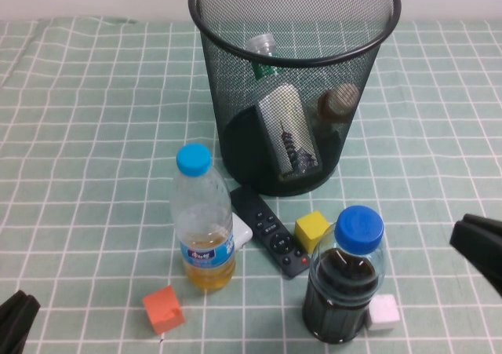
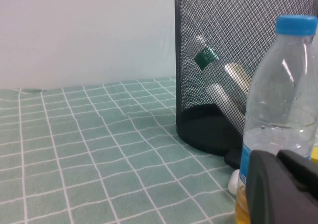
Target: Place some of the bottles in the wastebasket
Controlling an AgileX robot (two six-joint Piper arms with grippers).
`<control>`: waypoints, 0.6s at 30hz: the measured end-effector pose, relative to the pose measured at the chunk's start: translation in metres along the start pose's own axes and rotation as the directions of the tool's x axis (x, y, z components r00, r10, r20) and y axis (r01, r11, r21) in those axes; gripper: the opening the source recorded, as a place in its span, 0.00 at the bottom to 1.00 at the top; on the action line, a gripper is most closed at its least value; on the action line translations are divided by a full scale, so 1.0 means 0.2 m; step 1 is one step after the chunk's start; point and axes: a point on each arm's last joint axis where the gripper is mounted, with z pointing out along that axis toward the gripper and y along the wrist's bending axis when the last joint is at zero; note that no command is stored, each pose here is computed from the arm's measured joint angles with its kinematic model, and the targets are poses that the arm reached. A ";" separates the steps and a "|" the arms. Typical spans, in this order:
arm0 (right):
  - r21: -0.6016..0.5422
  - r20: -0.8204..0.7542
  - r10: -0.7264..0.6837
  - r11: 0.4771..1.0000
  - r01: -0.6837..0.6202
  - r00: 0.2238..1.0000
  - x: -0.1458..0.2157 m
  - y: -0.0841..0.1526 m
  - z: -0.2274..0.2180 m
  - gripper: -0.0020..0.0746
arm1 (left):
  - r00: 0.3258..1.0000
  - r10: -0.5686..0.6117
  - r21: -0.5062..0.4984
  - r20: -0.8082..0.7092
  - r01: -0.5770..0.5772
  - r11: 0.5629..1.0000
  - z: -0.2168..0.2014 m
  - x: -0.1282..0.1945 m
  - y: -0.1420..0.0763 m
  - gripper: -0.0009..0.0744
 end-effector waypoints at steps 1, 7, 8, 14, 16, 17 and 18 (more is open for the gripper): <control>-0.026 0.024 -0.003 1.000 0.003 1.000 0.02 0.01 0.01 0.03 | 1.000 0.000 0.000 0.000 0.000 1.000 0.00 0.00 0.00 0.01; -0.076 0.064 0.018 0.997 -0.013 0.998 0.05 0.02 0.02 0.03 | 1.000 0.008 0.000 0.000 -0.008 1.000 0.00 0.00 0.00 0.01; -0.080 0.069 0.021 0.997 -0.015 0.997 0.05 0.02 0.02 0.03 | 1.000 0.008 0.000 0.000 -0.008 1.000 0.00 0.00 0.00 0.01; -0.083 0.074 0.025 0.996 -0.018 0.997 0.05 0.03 0.02 0.03 | 1.000 0.009 0.000 0.000 -0.009 1.000 0.00 0.00 0.00 0.01; -0.084 0.074 0.025 0.996 -0.018 0.997 0.05 0.03 0.02 0.03 | 1.000 0.009 0.000 0.000 -0.009 1.000 0.00 0.00 0.00 0.01; -0.084 0.074 0.025 0.996 -0.018 0.997 0.05 0.03 0.02 0.03 | 1.000 0.011 0.000 -0.001 -0.011 1.000 0.00 0.00 0.00 0.01; -0.085 0.076 0.025 0.996 -0.018 0.997 0.05 0.03 0.02 0.03 | 1.000 0.011 0.000 -0.001 -0.011 1.000 0.00 0.00 0.00 0.01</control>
